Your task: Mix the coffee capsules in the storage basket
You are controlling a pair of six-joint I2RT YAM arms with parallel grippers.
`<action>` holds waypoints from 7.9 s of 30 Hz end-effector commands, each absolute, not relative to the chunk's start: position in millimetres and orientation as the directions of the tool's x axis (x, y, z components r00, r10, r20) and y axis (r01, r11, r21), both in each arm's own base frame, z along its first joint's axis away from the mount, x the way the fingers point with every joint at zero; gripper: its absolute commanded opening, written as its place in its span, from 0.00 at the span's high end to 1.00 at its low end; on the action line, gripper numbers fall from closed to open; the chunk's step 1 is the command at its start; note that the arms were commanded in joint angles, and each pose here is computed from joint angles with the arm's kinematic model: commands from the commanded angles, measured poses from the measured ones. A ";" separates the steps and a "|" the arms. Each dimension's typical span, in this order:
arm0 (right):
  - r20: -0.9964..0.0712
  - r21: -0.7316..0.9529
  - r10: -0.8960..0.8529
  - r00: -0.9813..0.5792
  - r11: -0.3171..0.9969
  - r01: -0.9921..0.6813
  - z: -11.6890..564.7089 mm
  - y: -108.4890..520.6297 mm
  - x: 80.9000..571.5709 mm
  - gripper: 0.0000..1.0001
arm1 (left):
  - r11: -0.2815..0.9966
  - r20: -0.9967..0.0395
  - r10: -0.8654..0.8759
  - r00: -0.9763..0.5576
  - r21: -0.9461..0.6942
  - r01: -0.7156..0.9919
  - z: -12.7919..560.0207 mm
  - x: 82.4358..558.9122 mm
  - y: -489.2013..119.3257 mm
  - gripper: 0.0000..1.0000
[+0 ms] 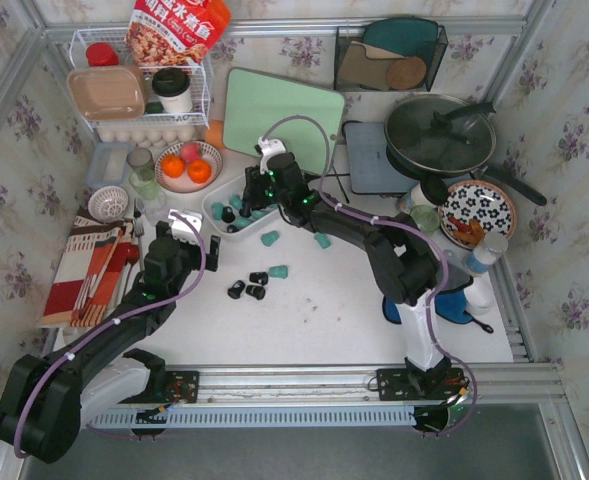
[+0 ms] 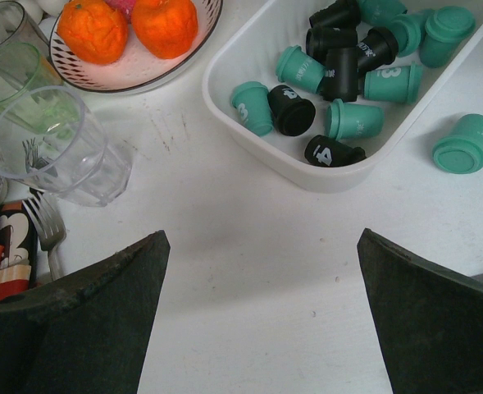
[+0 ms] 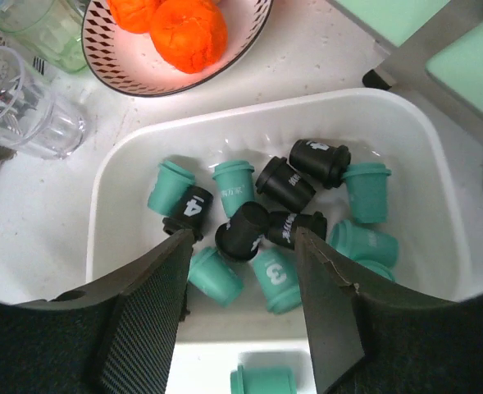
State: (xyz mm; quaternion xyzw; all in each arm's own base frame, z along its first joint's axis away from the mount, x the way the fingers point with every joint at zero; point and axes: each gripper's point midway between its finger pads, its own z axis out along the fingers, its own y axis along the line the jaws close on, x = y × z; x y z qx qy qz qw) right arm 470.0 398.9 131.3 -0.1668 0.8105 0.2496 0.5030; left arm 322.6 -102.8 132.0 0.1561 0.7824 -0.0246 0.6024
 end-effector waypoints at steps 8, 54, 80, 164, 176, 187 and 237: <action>-0.943 0.152 -0.019 -0.331 0.863 -0.482 179.6 328.0 417.5 0.40 | 0.962 -0.955 0.190 -0.226 0.135 0.237 137.4 325.1 -98.4 0.00; -0.992 0.123 0.122 -0.018 0.991 -0.046 174.6 105.4 287.6 0.19 | 0.951 -0.500 0.230 -0.835 -0.067 0.301 84.1 240.4 -178.8 0.49; -0.992 0.124 0.122 -0.031 0.990 -0.069 171.5 110.9 288.3 0.20 | 0.944 -0.299 0.307 -0.904 -0.026 0.329 30.7 241.5 -191.1 0.62; -0.946 0.072 -0.017 -0.323 0.962 -0.262 97.0 192.8 328.0 0.24 | 0.990 -0.815 0.063 -0.576 -0.025 0.142 111.2 312.8 -133.0 0.29; -0.896 0.033 -0.080 -0.437 0.969 -0.244 58.0 213.1 368.6 0.30 | 0.991 -0.883 -0.014 -0.470 -0.076 0.113 127.0 306.3 -123.6 0.26; -0.839 -0.004 -0.119 -0.530 0.977 -0.213 17.4 209.6 388.5 0.44 | 0.985 -0.879 -0.046 -0.475 -0.119 0.125 135.0 298.9 -126.6 0.16; -0.893 0.142 -0.051 -0.447 0.910 -0.388 116.0 332.8 500.4 0.35 | 0.987 -0.874 -0.085 -0.478 -0.140 0.080 141.0 293.3 -119.6 0.17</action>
